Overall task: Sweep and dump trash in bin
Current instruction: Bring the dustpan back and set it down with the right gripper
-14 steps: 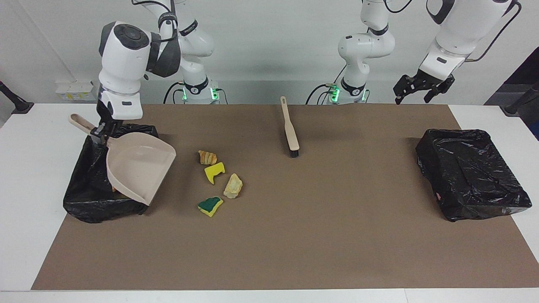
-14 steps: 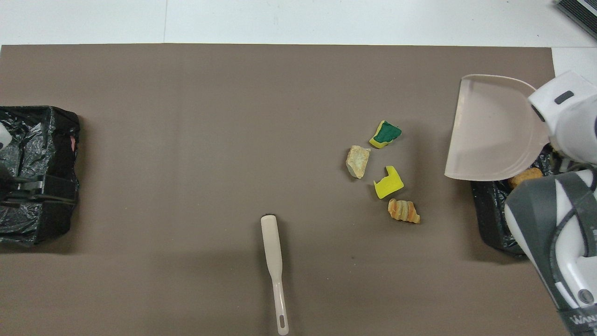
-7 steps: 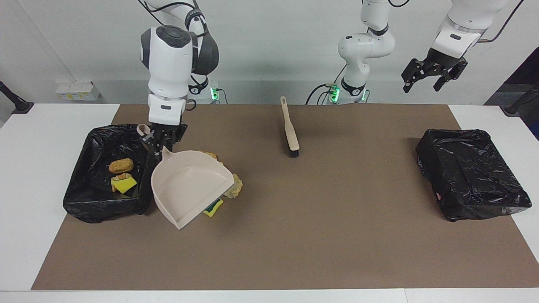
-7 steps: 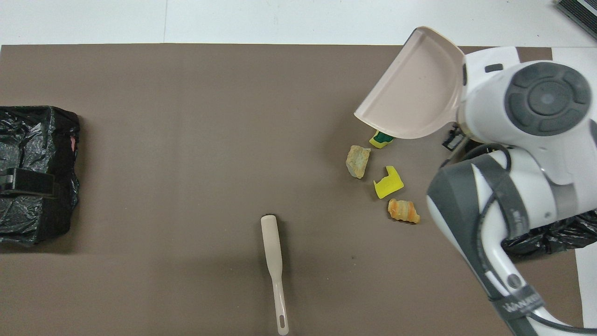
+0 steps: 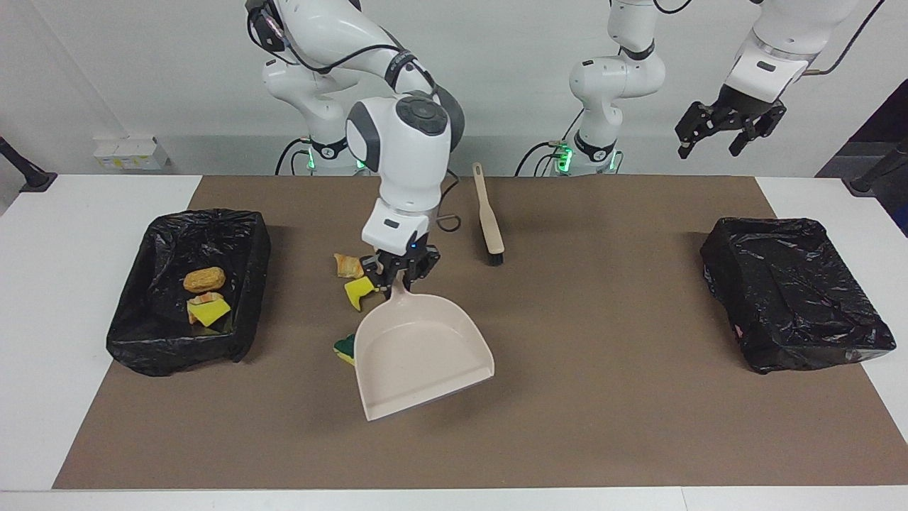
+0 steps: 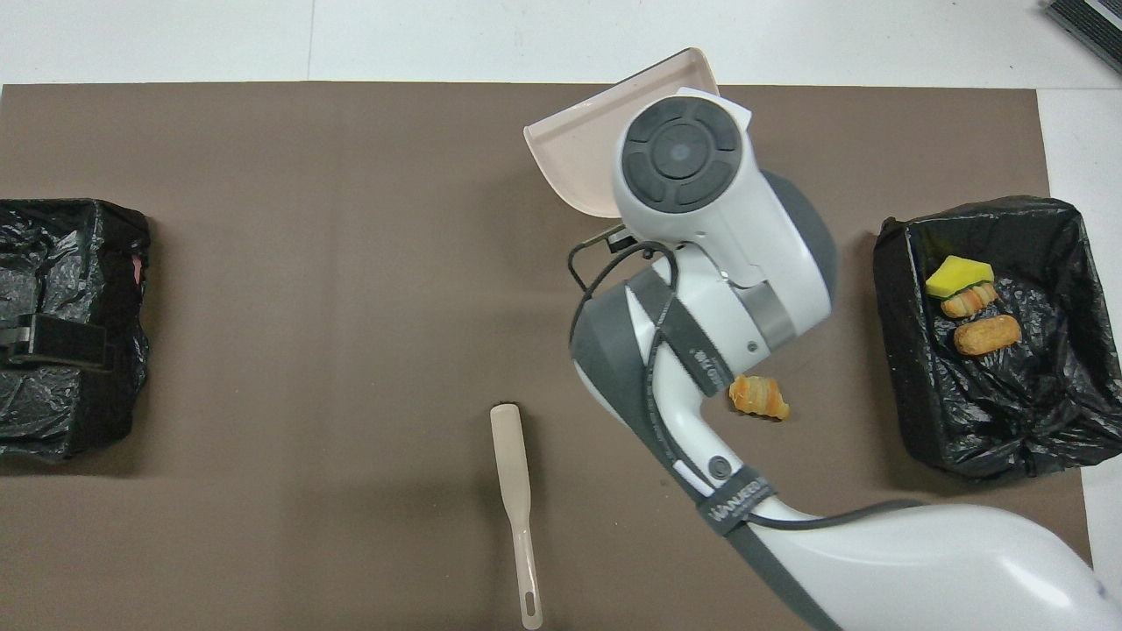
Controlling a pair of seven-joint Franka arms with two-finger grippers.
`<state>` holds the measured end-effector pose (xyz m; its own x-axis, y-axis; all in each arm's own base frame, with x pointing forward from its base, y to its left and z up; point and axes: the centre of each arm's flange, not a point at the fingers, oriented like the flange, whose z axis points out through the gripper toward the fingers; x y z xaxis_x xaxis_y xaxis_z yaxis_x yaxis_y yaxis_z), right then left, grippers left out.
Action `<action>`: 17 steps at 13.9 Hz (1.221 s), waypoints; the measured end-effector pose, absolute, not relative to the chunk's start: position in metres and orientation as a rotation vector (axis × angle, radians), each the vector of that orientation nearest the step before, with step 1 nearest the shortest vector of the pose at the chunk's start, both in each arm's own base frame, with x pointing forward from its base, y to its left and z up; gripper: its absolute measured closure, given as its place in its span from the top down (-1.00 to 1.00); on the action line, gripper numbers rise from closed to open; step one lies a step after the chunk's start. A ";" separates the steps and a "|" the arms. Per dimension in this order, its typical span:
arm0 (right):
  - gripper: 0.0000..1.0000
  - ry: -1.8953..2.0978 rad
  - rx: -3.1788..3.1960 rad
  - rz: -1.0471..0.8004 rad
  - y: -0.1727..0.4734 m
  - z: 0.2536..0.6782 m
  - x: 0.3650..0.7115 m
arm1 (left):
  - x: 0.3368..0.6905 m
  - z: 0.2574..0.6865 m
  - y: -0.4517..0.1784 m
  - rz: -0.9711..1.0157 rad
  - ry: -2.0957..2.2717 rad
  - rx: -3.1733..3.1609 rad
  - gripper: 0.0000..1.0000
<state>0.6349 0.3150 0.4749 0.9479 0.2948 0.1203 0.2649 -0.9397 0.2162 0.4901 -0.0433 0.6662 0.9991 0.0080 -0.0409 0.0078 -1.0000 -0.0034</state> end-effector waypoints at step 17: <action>-0.37 -0.129 3.174 0.093 0.484 0.349 0.608 | 0.490 0.666 -0.043 0.064 -0.012 -3.138 1.00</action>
